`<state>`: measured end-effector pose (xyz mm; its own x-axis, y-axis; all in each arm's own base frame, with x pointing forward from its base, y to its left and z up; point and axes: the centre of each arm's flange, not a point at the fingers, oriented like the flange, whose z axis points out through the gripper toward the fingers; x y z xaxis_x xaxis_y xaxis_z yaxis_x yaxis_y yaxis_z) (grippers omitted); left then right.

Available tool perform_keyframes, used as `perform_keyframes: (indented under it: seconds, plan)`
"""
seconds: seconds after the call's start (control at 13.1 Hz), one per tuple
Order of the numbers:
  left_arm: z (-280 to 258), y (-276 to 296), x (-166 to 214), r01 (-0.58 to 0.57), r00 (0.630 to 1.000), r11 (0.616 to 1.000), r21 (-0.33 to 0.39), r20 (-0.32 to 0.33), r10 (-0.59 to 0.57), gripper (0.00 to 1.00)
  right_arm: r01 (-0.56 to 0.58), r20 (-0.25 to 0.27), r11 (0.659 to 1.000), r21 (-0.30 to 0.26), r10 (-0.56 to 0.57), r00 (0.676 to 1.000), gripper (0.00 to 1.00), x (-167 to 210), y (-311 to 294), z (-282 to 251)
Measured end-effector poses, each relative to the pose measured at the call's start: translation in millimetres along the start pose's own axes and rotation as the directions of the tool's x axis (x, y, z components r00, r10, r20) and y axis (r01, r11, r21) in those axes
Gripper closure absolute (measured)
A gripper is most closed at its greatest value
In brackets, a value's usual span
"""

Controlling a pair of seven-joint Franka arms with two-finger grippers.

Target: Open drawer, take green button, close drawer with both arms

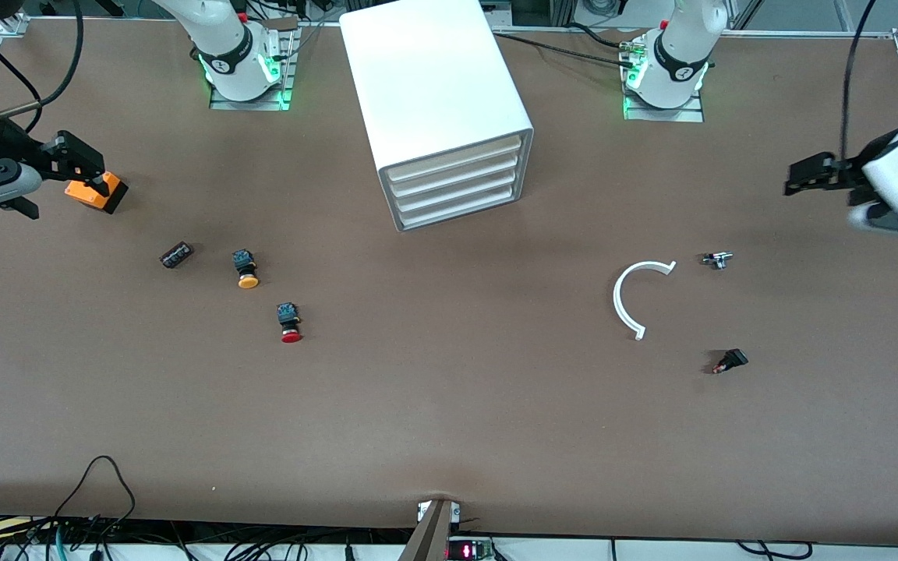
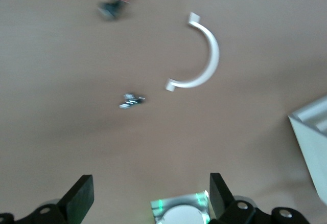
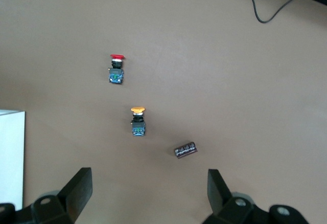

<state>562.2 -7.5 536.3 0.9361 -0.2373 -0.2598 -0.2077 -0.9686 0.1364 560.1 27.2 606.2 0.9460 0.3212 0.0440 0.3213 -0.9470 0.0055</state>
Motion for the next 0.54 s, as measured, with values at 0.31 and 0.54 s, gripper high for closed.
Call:
perform_keyframes:
  seconds: [0.31, 0.54]
  plan:
    - [99, 42, 59, -0.122, 0.975, 0.961, -0.247, 0.151, 0.162, 0.0, -0.036, 0.031, 0.999, 0.008, 0.036, 0.999, 0.0, -3, 0, 3]
    - [176, 78, 96, -0.161, 0.94, 0.847, -0.506, 0.184, 0.289, 0.0, -0.039, 0.03, 0.999, 0.007, 0.039, 0.999, 0.0, -3, 0, 3]
